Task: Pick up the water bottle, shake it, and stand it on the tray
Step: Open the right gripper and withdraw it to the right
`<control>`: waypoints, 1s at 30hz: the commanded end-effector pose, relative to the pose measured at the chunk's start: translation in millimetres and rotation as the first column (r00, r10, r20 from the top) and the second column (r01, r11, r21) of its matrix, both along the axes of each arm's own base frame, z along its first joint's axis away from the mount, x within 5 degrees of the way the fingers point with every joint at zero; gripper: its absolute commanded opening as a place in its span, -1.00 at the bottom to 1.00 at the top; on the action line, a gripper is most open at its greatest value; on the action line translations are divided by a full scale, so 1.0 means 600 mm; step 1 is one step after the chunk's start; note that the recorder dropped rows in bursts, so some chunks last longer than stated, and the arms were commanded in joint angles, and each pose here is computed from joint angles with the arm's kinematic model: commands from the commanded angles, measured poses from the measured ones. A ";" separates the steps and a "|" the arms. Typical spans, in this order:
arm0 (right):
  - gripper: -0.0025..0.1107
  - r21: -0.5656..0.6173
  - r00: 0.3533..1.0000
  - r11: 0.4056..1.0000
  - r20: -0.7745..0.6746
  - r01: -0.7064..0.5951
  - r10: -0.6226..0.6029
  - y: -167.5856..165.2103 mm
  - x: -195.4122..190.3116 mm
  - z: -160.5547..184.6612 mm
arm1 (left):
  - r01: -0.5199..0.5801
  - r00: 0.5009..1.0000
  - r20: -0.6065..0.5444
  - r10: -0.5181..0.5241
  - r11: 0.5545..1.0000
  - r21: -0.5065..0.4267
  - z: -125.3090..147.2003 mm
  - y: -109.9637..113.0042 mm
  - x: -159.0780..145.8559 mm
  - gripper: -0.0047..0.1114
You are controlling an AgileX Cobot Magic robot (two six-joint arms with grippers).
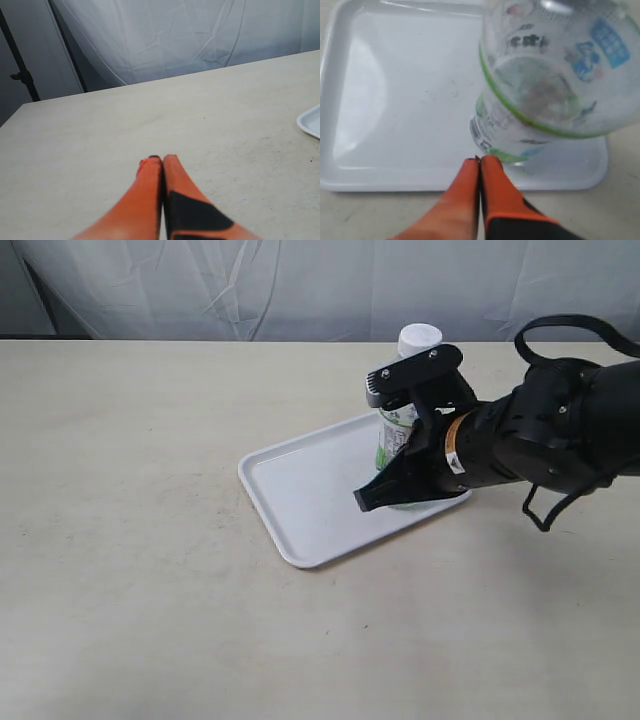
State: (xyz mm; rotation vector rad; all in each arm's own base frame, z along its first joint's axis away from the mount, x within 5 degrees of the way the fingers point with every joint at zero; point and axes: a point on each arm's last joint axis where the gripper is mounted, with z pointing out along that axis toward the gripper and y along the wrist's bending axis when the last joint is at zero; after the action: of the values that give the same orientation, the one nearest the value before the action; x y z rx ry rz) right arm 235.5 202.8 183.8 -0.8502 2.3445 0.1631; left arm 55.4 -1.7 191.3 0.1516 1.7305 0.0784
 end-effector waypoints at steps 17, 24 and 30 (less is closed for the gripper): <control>-0.90 0.173 0.956 0.948 -0.169 0.268 -0.239 -0.124 -0.160 0.106 | 0.000 1.000 0.014 0.000 1.000 0.000 0.000 0.000 0.000 -0.91; -0.90 0.378 0.883 0.839 -0.410 0.392 -0.228 -0.180 -0.260 0.143 | 0.000 1.000 0.014 0.000 1.000 0.000 0.000 0.000 0.000 -0.91; -0.90 0.398 0.890 0.839 -0.411 0.371 -0.199 -0.221 -0.306 0.158 | 0.000 1.000 0.014 0.000 1.000 0.000 0.000 0.000 0.000 -0.91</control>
State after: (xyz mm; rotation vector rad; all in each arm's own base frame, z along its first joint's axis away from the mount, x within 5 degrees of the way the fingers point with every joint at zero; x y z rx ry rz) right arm 60.0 80.6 277.3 -0.1967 2.5884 0.8063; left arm 55.4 -1.7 191.3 0.1516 1.7305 0.0784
